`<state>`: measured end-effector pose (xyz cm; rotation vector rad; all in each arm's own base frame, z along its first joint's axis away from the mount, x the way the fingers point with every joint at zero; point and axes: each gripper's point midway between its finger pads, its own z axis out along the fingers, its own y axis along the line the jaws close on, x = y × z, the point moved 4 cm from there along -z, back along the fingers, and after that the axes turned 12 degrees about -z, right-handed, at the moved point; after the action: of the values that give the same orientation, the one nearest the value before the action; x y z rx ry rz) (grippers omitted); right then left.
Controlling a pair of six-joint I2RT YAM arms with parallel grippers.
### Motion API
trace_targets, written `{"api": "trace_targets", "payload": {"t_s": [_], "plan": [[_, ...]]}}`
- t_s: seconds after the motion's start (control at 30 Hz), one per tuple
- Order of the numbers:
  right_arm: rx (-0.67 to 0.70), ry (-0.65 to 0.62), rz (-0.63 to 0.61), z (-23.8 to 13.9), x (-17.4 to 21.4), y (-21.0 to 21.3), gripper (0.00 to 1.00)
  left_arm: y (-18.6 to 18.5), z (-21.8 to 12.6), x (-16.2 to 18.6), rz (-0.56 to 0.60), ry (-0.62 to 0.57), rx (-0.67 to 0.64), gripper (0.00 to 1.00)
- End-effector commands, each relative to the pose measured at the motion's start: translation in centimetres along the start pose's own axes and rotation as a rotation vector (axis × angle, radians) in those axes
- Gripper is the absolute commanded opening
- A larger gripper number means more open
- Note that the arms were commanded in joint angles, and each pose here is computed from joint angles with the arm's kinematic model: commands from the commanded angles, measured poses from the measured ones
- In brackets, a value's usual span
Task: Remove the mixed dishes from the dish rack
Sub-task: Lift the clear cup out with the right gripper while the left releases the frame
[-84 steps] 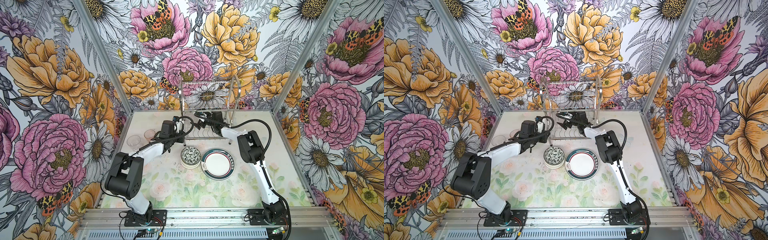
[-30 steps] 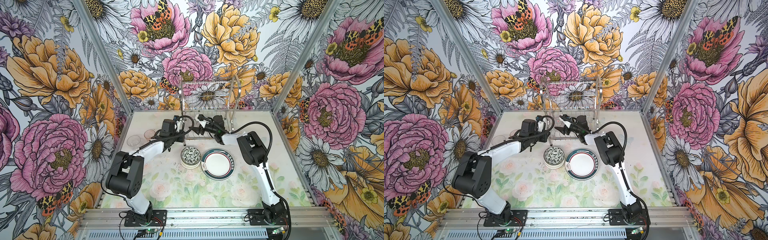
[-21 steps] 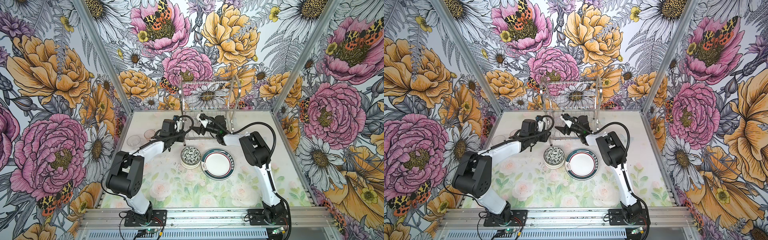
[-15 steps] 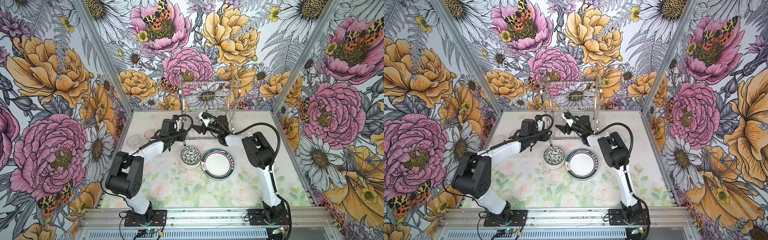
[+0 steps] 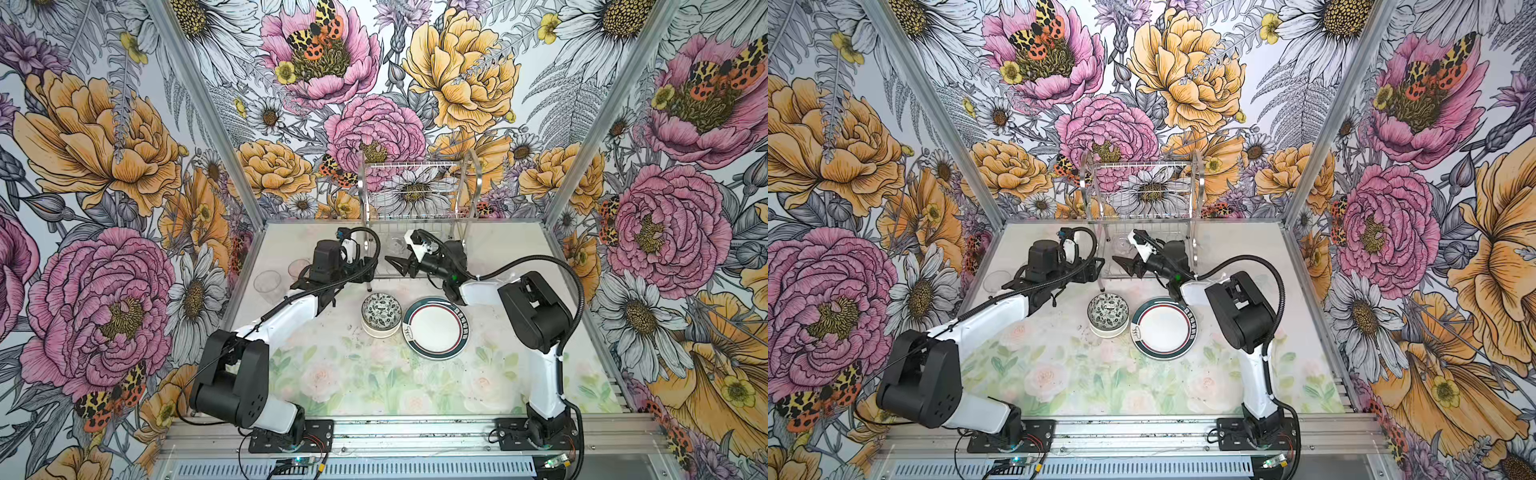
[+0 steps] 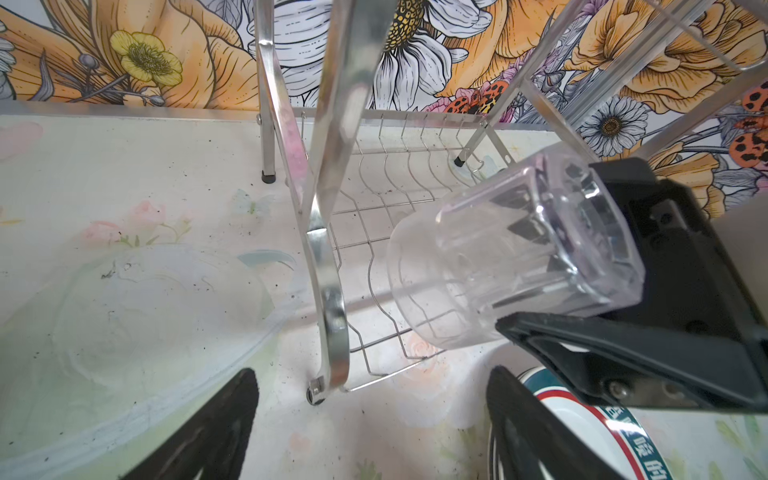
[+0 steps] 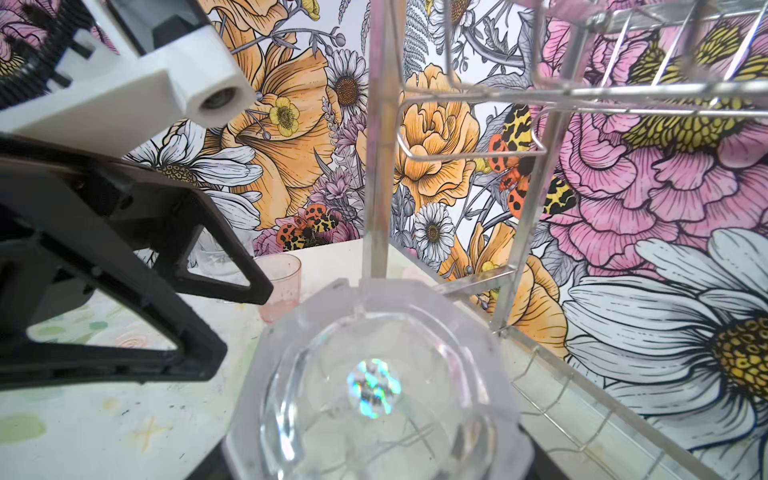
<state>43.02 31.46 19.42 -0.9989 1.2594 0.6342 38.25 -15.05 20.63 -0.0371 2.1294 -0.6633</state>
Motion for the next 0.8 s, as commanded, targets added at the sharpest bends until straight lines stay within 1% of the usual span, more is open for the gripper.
{"api": "trace_targets", "payload": {"t_s": [0.0,0.03,0.1,0.23,0.4,0.63,0.77], "plan": [[0.046,-0.079,-0.025,-0.7,-3.9,0.1,0.0,-0.5,-0.9,-0.2,0.008,-0.028,0.014,0.92],[0.047,-0.077,-0.025,-0.8,-4.1,0.4,0.0,-0.6,-1.1,-0.2,0.009,-0.029,0.018,0.93],[0.053,-0.075,-0.025,-1.0,-4.5,0.9,0.0,-0.7,-1.5,-0.1,0.005,-0.027,0.024,0.99],[0.065,-0.043,0.012,-1.3,-5.0,1.3,0.0,-1.2,-2.6,0.1,0.001,-0.036,0.04,0.99],[0.116,0.019,0.109,-2.1,-5.5,1.4,0.0,-1.3,-4.3,0.4,-0.001,-0.044,0.042,0.99],[0.145,0.03,0.216,-3.8,-6.1,3.3,0.0,-1.5,-7.2,0.8,0.027,-0.024,0.023,0.99],[0.163,0.038,0.322,-4.6,-6.4,4.1,0.0,-2.0,-8.7,1.2,0.005,-0.024,0.048,0.98]]}}
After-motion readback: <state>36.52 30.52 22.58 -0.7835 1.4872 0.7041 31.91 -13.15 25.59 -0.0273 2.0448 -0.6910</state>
